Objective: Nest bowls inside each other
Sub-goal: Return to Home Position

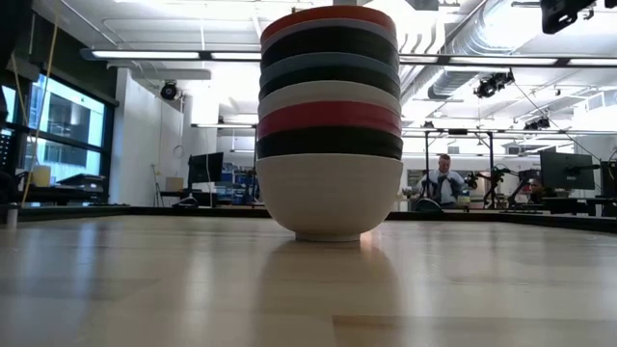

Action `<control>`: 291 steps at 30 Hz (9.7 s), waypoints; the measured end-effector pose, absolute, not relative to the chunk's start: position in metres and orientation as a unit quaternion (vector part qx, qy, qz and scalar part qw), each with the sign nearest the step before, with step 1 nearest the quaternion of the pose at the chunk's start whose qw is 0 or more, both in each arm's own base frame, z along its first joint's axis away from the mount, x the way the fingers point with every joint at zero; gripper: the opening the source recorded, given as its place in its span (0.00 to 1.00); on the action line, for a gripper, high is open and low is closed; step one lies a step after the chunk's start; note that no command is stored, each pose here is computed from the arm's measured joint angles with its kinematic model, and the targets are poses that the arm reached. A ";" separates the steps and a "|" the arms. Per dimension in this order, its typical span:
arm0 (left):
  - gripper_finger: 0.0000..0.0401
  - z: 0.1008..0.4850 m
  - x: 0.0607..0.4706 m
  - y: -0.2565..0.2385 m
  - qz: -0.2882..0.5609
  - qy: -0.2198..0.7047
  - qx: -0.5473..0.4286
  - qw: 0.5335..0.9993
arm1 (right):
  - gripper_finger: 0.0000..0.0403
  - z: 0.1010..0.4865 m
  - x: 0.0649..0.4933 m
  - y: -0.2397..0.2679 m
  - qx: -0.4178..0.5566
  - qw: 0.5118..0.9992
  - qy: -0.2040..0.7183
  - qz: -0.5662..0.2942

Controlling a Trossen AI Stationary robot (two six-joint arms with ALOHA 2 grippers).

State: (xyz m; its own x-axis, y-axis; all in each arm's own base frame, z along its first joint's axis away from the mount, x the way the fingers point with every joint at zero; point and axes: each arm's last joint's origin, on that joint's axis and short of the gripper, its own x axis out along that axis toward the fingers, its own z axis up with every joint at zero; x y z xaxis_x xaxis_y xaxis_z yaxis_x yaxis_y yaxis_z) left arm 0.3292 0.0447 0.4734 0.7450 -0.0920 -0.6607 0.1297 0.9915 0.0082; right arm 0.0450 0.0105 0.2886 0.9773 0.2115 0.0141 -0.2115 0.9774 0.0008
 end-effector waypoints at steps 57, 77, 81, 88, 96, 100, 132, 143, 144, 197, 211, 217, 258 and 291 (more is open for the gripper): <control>0.41 0.535 0.185 -0.070 0.157 0.226 0.207 0.939 | 0.31 0.252 0.072 -0.001 -0.126 0.970 -0.187 -0.089; 0.41 0.567 0.064 -0.007 0.194 0.115 0.133 0.965 | 0.31 0.246 0.075 -0.001 -0.101 0.979 -0.161 -0.070; 0.41 0.572 0.038 0.002 0.109 0.071 0.095 0.987 | 0.31 0.246 0.075 -0.001 -0.096 0.980 -0.160 -0.069; 0.41 0.576 0.010 0.000 -0.158 0.001 0.113 0.981 | 0.31 0.246 0.075 -0.001 -0.092 0.980 -0.161 -0.068; 0.41 0.565 -0.033 0.015 -0.234 -0.033 0.174 0.956 | 0.31 0.246 0.075 -0.001 -0.062 0.983 -0.164 -0.063; 0.41 0.559 -0.055 0.026 -0.228 -0.066 0.184 0.954 | 0.31 0.246 0.075 -0.001 -0.058 0.983 -0.164 -0.062; 0.41 0.409 0.034 -0.017 -0.196 -0.191 0.170 0.947 | 0.31 0.241 0.077 0.000 -0.054 0.988 -0.140 -0.038; 0.41 0.364 0.065 -0.030 -0.179 -0.124 0.091 0.972 | 0.31 0.237 0.078 0.000 -0.038 0.992 -0.118 -0.035; 0.41 0.360 0.068 -0.031 -0.180 -0.116 0.080 0.974 | 0.31 0.237 0.078 0.000 -0.038 0.992 -0.118 -0.035; 0.41 0.216 0.093 -0.047 -0.234 -0.249 -0.031 0.939 | 0.31 0.234 0.079 0.001 -0.025 0.995 -0.101 -0.011; 0.41 0.180 0.104 -0.051 -0.224 -0.035 -0.082 0.970 | 0.31 0.232 0.079 0.002 -0.016 0.996 -0.093 -0.008; 0.41 0.165 0.104 -0.052 -0.235 0.039 -0.062 0.969 | 0.31 0.232 0.079 0.002 -0.011 0.996 -0.093 -0.007; 0.38 0.171 0.113 0.006 -0.086 -0.011 0.055 0.995 | 0.31 0.218 0.084 0.001 -0.008 0.997 -0.071 -0.014; 0.38 0.212 0.085 0.007 0.009 -0.242 0.085 0.966 | 0.31 0.188 0.096 0.002 -0.010 0.993 -0.114 -0.013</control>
State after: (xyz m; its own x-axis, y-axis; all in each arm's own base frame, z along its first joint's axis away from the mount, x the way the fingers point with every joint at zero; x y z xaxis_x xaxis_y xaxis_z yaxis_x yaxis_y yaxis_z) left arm 0.0851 0.0071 0.2125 0.8824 -0.0238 0.4700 -0.0585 0.9854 0.1597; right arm 0.0957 0.0018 0.1882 0.9737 -0.0227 0.2266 0.0272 0.9995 -0.0168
